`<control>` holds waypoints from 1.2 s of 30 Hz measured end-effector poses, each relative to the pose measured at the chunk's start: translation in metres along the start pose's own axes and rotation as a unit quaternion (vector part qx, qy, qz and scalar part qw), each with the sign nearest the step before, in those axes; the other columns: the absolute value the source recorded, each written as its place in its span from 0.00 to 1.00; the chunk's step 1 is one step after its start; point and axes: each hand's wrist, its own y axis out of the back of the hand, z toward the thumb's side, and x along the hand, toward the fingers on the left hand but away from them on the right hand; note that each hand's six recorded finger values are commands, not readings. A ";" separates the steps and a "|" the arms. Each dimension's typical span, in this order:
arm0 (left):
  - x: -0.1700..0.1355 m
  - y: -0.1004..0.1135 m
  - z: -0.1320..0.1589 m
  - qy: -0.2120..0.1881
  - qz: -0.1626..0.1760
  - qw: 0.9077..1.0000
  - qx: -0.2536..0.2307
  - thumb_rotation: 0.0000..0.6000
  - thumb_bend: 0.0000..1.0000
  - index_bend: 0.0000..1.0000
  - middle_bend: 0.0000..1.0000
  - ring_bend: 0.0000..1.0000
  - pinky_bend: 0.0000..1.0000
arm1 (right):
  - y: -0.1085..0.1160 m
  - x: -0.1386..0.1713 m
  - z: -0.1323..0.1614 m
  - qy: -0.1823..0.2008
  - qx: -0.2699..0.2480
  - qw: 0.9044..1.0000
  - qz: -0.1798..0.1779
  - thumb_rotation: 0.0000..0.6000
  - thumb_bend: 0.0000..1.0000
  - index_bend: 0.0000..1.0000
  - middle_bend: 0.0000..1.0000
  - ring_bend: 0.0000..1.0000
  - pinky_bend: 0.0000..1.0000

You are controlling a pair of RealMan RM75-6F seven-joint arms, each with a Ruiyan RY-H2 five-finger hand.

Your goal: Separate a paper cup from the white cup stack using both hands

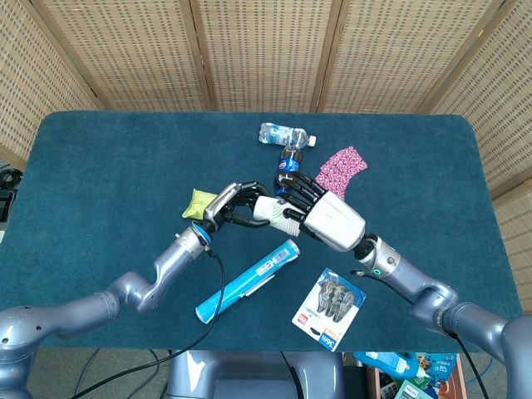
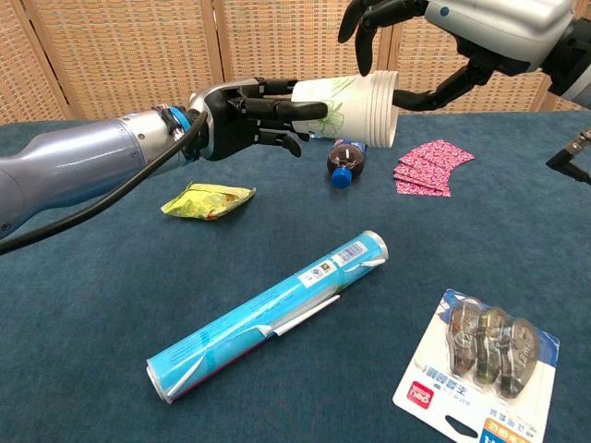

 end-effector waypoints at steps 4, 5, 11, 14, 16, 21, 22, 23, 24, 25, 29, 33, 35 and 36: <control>0.000 -0.001 -0.001 0.001 -0.002 1.000 -0.005 1.00 0.13 0.53 0.53 0.54 0.54 | -0.002 -0.002 0.001 0.002 0.001 1.000 -0.001 1.00 0.51 0.57 0.40 0.18 0.20; 0.000 -0.001 -0.001 0.001 -0.002 1.000 -0.005 1.00 0.13 0.53 0.53 0.54 0.54 | -0.002 -0.002 0.001 0.003 0.001 1.000 -0.002 1.00 0.52 0.58 0.40 0.18 0.20; 0.000 0.000 -0.001 0.001 -0.003 1.000 -0.007 1.00 0.13 0.53 0.53 0.54 0.54 | -0.003 -0.002 0.002 0.004 0.002 1.000 -0.004 1.00 0.54 0.59 0.41 0.19 0.20; 0.000 0.000 -0.001 0.001 -0.003 1.000 -0.007 1.00 0.13 0.53 0.53 0.54 0.54 | -0.004 -0.003 0.002 0.005 0.002 1.000 -0.004 1.00 0.55 0.60 0.41 0.19 0.20; 0.000 0.000 -0.001 0.001 -0.003 1.000 -0.008 1.00 0.13 0.53 0.53 0.54 0.54 | -0.004 -0.003 0.003 0.006 0.003 1.000 -0.003 1.00 0.55 0.62 0.41 0.19 0.20; 0.000 0.000 -0.002 0.002 -0.003 1.000 -0.008 1.00 0.13 0.53 0.53 0.54 0.54 | -0.006 -0.003 0.003 0.006 0.005 1.000 -0.004 1.00 0.56 0.64 0.40 0.19 0.20; 0.000 0.000 -0.002 0.002 -0.003 1.000 -0.007 1.00 0.13 0.53 0.53 0.53 0.54 | -0.005 -0.003 0.003 0.005 0.005 1.000 -0.005 1.00 0.56 0.65 0.40 0.19 0.20; 0.000 0.001 -0.002 0.003 -0.003 1.000 -0.006 1.00 0.13 0.53 0.53 0.53 0.54 | -0.004 -0.002 0.003 0.005 0.005 1.000 -0.006 1.00 0.56 0.65 0.40 0.19 0.20; 0.000 0.001 -0.002 0.003 -0.003 1.000 -0.005 1.00 0.13 0.53 0.53 0.53 0.54 | -0.004 -0.002 0.002 0.005 0.006 1.000 -0.008 1.00 0.56 0.65 0.40 0.20 0.20; 0.000 0.002 -0.003 0.003 -0.002 1.000 -0.004 1.00 0.13 0.53 0.53 0.54 0.54 | -0.003 -0.001 0.002 0.004 0.006 1.000 -0.010 1.00 0.56 0.65 0.40 0.20 0.20; -0.001 0.009 -0.004 0.005 0.006 1.000 -0.002 1.00 0.13 0.53 0.53 0.54 0.54 | 0.003 0.004 -0.003 0.002 0.009 1.000 -0.019 1.00 0.56 0.65 0.41 0.20 0.20; -0.003 0.021 -0.004 0.006 0.018 1.000 0.000 1.00 0.13 0.53 0.53 0.53 0.54 | 0.013 0.013 -0.009 0.000 0.017 0.999 -0.031 1.00 0.56 0.65 0.41 0.20 0.20; -0.005 0.030 -0.004 0.006 0.026 1.000 -0.001 1.00 0.13 0.53 0.53 0.53 0.54 | 0.018 0.021 -0.014 -0.002 0.025 0.999 -0.034 1.00 0.56 0.65 0.41 0.20 0.20; -0.007 0.035 -0.004 0.006 0.032 0.999 -0.003 1.00 0.13 0.53 0.53 0.54 0.54 | 0.020 0.026 -0.017 -0.004 0.029 0.999 -0.033 1.00 0.56 0.65 0.41 0.20 0.20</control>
